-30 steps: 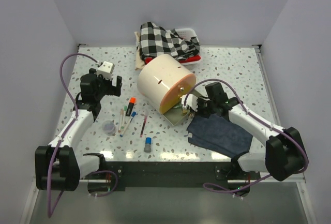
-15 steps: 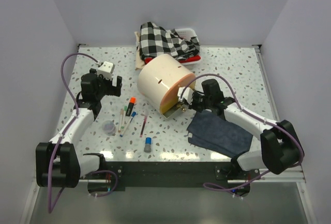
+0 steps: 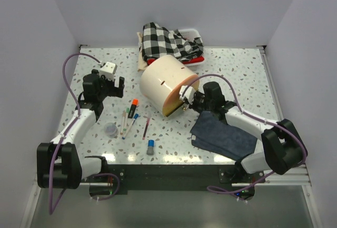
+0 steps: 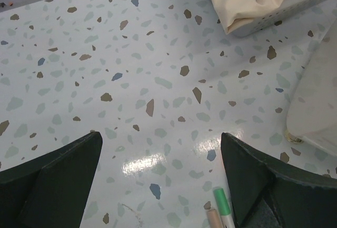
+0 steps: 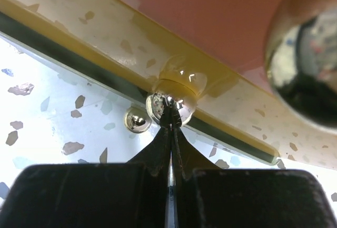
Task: Sort the stationery into containers
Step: Close the drawer in the storage box, then open the drawer in the storage box.
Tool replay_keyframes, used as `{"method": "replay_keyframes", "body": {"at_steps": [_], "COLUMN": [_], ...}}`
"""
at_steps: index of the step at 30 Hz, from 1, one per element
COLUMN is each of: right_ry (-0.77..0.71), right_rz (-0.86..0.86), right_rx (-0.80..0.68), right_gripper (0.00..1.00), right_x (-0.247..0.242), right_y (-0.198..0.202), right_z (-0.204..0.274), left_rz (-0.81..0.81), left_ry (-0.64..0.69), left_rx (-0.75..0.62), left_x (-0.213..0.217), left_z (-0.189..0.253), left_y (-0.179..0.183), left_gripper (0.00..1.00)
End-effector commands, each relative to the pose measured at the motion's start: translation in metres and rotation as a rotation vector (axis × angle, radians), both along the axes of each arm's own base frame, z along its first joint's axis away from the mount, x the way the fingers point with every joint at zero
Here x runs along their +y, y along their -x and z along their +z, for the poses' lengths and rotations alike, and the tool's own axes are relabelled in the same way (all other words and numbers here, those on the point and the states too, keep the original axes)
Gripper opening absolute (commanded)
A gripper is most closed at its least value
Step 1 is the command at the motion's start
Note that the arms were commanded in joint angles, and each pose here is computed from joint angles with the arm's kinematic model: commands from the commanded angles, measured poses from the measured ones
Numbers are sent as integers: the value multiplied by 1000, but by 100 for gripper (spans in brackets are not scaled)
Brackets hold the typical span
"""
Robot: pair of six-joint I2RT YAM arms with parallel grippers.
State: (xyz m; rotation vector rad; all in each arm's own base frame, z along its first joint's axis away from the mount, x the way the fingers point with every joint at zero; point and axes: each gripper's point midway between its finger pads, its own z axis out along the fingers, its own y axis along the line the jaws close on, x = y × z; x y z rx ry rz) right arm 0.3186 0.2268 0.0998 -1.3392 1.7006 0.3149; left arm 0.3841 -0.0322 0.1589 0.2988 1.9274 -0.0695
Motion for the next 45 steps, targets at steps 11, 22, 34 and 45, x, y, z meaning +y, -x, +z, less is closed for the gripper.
{"method": "replay_keyframes", "body": {"at_steps": [11,22,34,45], "right_ry": [-72,-277,-305,-366], "right_rz": [-195,-297,-307,-346], "right_rx": [41,202,268,292], "right_gripper": [4,50,56,58], "right_x": [-12,-13,8,21], "right_y": [0,39,18,7], "right_z": [38,91,89,87], "left_rz": [-5,-26,-9,1], "left_ry": [21,62,50,40], "left_rx": [-74,-66,-74,-72], "left_x": [0,-8,-5,-2], "left_z": [21,14,15,12], "left_y": [-10,-6,-2,4], "left_gripper": [100,100,100,100]}}
